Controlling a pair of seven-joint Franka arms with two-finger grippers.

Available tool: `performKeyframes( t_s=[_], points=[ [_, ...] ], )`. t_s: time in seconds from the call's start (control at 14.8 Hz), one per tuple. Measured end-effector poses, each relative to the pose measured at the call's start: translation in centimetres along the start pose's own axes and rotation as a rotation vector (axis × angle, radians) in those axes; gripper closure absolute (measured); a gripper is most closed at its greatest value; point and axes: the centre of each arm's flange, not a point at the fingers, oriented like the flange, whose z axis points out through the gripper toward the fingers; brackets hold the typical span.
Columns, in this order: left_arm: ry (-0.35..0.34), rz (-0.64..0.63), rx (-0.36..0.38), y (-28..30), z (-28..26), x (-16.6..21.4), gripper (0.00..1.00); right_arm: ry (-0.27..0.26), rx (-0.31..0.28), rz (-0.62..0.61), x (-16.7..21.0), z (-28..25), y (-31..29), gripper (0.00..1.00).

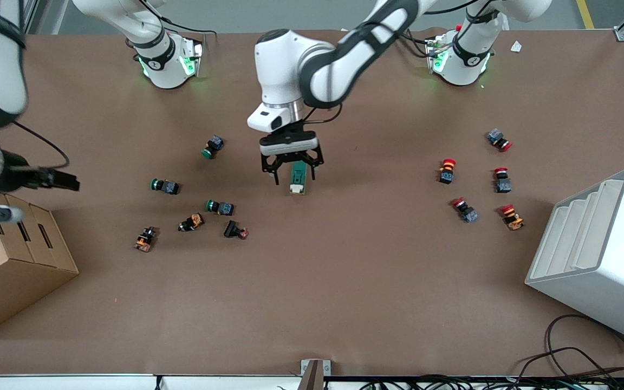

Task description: Close load switch with both arms

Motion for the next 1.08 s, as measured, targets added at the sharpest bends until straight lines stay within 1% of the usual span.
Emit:
performKeyframes(
  t_s=[0.13,0.34,0.47,0.74,0.81,1.01,1.08],
  points=[
    [-0.058,-0.014,-0.024,-2.3,-2.1,4.8,0.0,0.008,0.012,-0.001,-1.5,-1.8,0.5,0.0],
    [-0.133,0.0,-0.064,-6.6,-3.8,11.5,0.0,0.037,0.002,-0.006,-2.0,-3.3,0.4,0.0],
    [-0.183,-0.02,-0.056,-9.6,-4.4,15.5,0.0,0.055,-0.003,-0.01,-2.0,-4.2,0.2,0.0],
    [-0.29,0.033,0.025,-17.4,-5.3,22.3,0.0,0.075,-0.006,-0.014,-2.1,-5.1,0.0,0.0],
    [-0.304,0.038,0.027,-19.5,-5.7,23.8,0.0,0.079,-0.007,-0.016,-2.1,-5.3,-0.1,0.0],
    [-0.339,0.058,-0.01,-26.6,-7.1,28.3,0.0,0.103,-0.008,-0.017,-2.2,-6.5,-0.2,0.0],
    [-0.36,0.067,-0.026,-29.3,-7.5,29.6,0.0,0.099,-0.006,-0.016,-2.4,-6.8,-0.1,0.0]
  ],
)
